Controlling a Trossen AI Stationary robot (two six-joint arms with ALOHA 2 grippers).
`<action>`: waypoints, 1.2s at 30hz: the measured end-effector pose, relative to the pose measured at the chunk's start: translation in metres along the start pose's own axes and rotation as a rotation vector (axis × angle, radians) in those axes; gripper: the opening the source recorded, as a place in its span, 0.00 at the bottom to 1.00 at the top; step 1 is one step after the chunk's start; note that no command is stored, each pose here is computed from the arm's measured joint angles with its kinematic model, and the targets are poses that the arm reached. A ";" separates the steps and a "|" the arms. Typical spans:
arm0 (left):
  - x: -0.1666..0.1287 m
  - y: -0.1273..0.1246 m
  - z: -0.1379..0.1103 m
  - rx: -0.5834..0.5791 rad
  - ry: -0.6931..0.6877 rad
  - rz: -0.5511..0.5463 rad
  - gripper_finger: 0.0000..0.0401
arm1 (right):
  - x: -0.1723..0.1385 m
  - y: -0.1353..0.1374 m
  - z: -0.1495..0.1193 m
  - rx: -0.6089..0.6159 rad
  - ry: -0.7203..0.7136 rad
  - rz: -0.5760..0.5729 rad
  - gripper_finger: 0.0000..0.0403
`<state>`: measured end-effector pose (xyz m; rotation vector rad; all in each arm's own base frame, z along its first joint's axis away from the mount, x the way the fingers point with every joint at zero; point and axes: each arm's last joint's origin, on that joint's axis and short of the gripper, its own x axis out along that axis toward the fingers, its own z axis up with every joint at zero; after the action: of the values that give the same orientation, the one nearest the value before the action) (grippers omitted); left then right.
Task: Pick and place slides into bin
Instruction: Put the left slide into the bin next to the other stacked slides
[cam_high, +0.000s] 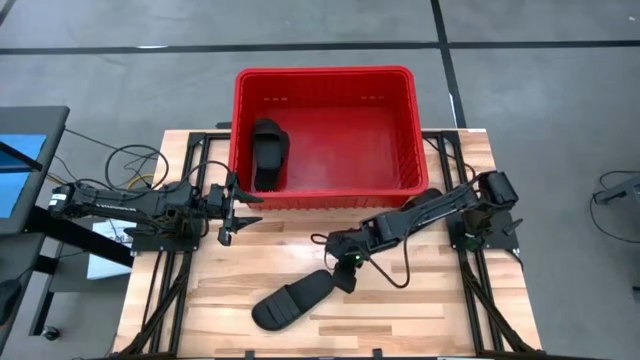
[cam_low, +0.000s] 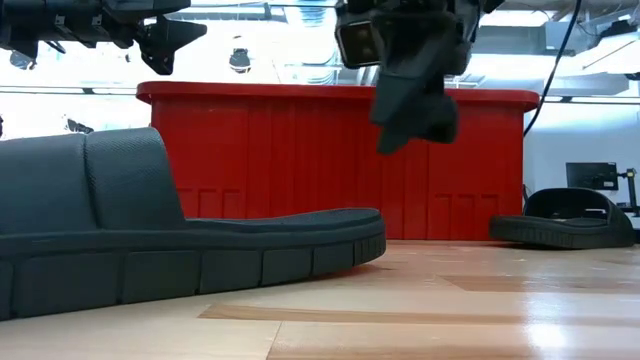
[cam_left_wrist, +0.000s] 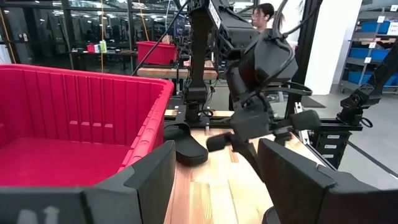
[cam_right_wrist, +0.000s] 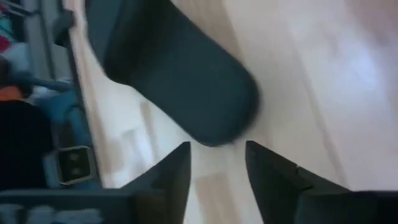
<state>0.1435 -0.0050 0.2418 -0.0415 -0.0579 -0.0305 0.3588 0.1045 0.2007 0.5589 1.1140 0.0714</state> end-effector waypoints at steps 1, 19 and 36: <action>0.000 0.000 0.000 0.000 0.000 0.000 0.55 | 0.003 0.001 0.001 0.006 -0.004 0.017 0.38; 0.000 0.000 0.000 -0.010 -0.001 -0.001 0.55 | 0.020 -0.003 0.006 0.167 -0.055 -0.009 0.54; -0.001 -0.004 0.001 -0.027 -0.002 -0.126 0.55 | 0.044 -0.012 0.002 0.250 -0.029 -0.049 0.50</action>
<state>0.1428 -0.0086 0.2427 -0.0644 -0.0623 -0.1574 0.3782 0.1073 0.1590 0.7529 1.1153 -0.1193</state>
